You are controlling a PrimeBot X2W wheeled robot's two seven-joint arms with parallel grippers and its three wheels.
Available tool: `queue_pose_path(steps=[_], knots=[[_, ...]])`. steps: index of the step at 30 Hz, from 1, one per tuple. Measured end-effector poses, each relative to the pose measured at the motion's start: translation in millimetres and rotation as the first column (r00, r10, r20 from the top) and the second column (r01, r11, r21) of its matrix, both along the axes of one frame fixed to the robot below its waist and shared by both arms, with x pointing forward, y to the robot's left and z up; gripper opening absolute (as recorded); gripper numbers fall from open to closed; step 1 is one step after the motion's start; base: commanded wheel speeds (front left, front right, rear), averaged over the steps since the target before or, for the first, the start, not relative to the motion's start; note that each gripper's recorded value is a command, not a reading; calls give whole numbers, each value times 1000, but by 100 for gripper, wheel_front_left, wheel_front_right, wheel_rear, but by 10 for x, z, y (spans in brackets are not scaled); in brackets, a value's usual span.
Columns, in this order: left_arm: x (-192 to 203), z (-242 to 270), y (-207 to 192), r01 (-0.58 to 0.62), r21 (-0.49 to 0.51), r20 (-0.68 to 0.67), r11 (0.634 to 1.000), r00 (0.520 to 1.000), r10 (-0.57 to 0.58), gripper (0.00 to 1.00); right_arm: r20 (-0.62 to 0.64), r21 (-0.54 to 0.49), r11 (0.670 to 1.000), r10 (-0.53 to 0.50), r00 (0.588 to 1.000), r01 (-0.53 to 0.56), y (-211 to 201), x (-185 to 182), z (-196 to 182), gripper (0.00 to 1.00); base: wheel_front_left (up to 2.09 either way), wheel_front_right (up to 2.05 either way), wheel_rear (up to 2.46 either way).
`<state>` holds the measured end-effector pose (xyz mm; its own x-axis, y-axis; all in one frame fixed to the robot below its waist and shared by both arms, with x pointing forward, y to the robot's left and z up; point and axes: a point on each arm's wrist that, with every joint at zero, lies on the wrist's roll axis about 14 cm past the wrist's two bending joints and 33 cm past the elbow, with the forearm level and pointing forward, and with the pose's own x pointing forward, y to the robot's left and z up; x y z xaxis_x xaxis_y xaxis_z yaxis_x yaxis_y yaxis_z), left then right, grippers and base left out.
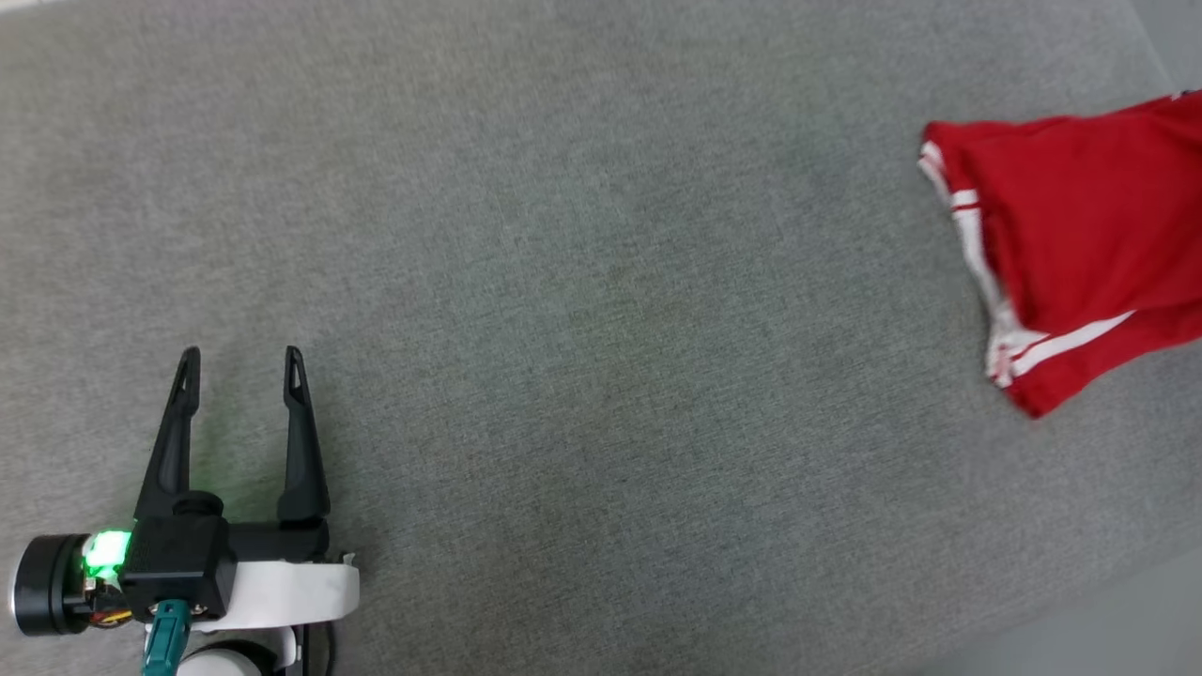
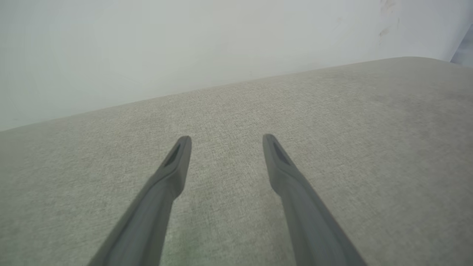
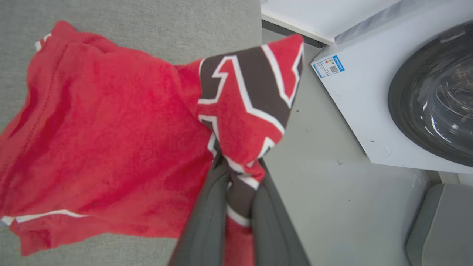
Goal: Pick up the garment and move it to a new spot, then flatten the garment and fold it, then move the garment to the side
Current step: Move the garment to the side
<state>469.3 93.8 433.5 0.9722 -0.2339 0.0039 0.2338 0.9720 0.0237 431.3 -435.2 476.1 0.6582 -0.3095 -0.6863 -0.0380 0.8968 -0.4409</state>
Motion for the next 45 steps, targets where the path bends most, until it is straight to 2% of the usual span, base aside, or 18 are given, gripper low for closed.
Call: queue_pose_path(steps=[7, 12, 13, 14, 19, 22, 23, 28, 33, 37, 39, 45], knots=[[90, -186, -31, 10, -2, -22, 1000, 1000, -10, 100, 20, -63, 992, -110, 994, 111, -372, 128, -145, 0, 0, 0, 0], [100, -192, -60, 14, -6, -20, 1000, 1000, -15, 100, 23, -54, 987, -153, 988, 154, -408, 119, -338, 0, 0, 0, 0], [94, -177, -62, 14, -7, -18, 1000, 1000, -14, 100, 28, -37, 985, -169, 985, 170, -397, 113, -363, 34, 0, 0, 0], [88, -155, -60, 9, -7, -14, 1000, 1000, -9, 100, 32, -31, 984, -174, 984, 175, -385, 106, -372, 100, 0, 0, 0], [5, 15, -38, -11, -15, 6, 1000, 1000, 11, 100, 173, -117, 987, -88, 981, 109, -439, 229, 13, 100, 0, 0, 0], [-90, 120, 3, -31, -20, 13, 999, 999, 31, 100, 314, -179, 983, 19, 949, 40, -368, 390, 396, 100, 0, 0, 0], [-181, 244, 49, -53, -25, 27, 998, 998, 53, 100, 475, -209, 978, 112, 873, -11, -216, 527, 790, 100, 0, 0, 0], [-335, 436, 177, -99, -29, 53, 995, 994, 100, 100, 680, -264, 957, 276, 679, -124, 301, 722, 1340, 100, 0, 0, 0], [-497, 546, 325, -142, -29, 63, 989, 988, 144, 100, 784, -218, 946, 317, 533, -241, 1006, 828, 1468, 100, 0, 0, 0], [-622, 638, 457, -180, -24, 78, 983, 980, 182, 100, 860, -188, 921, 322, 395, -342, 1588, 765, 1656, 100, 0, 0, 0], [-699, 655, 529, -201, -18, 78, 979, 976, 202, 100, 877, -152, 910, 304, 371, -386, 1815, 689, 1594, 100, 0, 0, 0], [-899, 736, 713, -257, -16, 89, 966, 962, 257, 100, 898, -34, 879, 236, 371, -476, 2300, 427, 1308, 100, 0, 0, 0]])
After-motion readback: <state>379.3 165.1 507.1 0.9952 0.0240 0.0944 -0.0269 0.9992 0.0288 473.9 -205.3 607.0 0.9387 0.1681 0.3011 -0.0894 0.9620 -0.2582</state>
